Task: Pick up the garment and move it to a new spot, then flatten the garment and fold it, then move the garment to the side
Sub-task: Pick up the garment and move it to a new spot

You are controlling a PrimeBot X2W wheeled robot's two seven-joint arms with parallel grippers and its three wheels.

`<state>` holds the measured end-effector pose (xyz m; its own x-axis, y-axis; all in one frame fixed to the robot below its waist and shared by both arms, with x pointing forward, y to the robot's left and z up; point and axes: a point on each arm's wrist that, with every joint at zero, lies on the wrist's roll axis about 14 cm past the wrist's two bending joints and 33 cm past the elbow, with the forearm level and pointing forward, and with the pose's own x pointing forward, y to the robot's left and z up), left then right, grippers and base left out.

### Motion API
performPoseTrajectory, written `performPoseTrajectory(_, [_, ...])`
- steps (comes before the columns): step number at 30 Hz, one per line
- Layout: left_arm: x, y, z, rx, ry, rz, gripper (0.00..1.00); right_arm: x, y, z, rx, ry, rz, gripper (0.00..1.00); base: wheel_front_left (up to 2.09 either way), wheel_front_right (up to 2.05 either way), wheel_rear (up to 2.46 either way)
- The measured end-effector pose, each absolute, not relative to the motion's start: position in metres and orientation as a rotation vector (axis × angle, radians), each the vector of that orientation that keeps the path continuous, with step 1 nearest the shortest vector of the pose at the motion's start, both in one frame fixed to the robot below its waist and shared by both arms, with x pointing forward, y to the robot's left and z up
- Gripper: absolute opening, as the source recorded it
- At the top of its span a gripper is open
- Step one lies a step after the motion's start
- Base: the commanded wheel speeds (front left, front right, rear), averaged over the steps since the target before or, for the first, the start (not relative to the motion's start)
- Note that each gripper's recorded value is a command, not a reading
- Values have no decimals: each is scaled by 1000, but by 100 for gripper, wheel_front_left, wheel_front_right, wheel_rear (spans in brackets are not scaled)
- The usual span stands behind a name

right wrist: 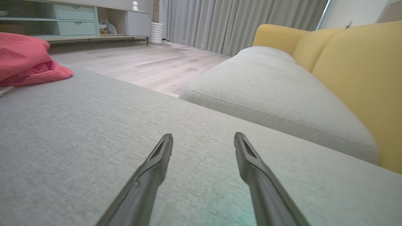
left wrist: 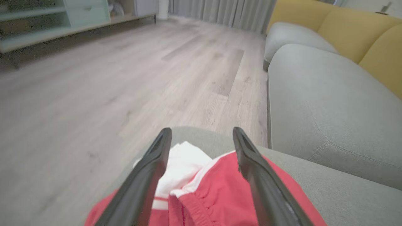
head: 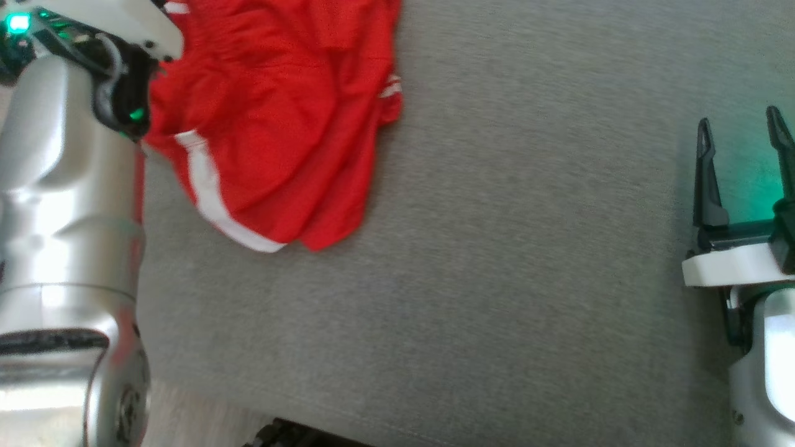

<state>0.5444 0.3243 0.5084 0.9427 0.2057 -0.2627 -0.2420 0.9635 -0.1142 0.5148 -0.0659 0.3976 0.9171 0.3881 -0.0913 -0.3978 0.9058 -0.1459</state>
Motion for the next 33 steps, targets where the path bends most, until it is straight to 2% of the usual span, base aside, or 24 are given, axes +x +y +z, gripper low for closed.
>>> performPoseTrajectory(4, [545, 303, 454, -308, 480, 205, 100, 513, -89, 397, -183, 72, 355, 100, 0, 0, 0])
performPoseTrajectory(7, [539, 290, 419, -342, 635, 174, 100, 512, -103, 395, -192, 81, 324, 100, 0, 0, 0])
performPoseTrajectory(13, [531, 293, 383, -365, 759, 181, 100, 513, -119, 391, -198, 86, 283, 100, 0, 0, 0])
performPoseTrajectory(14, [531, 293, 380, -363, 766, 183, 68, 513, -120, 390, -199, 87, 280, 100, 0, 0, 0])
performPoseTrajectory(15, [531, 291, 377, -367, 770, 179, 0, 513, -121, 389, -199, 88, 277, 100, 0, 0, 0])
performPoseTrajectory(23, [560, 285, 416, -274, 562, 122, 0, 514, -122, 390, -201, 86, 273, 100, 0, 0, 0])
performPoseTrajectory(29, [592, 249, 502, -140, 307, -37, 0, 508, -111, 408, -181, 62, 285, 100, 0, 0, 0])
performPoseTrajectory(33, [597, 215, 562, -48, 177, -163, 0, 500, -109, 433, -142, 19, 272, 100, 0, 0, 0])
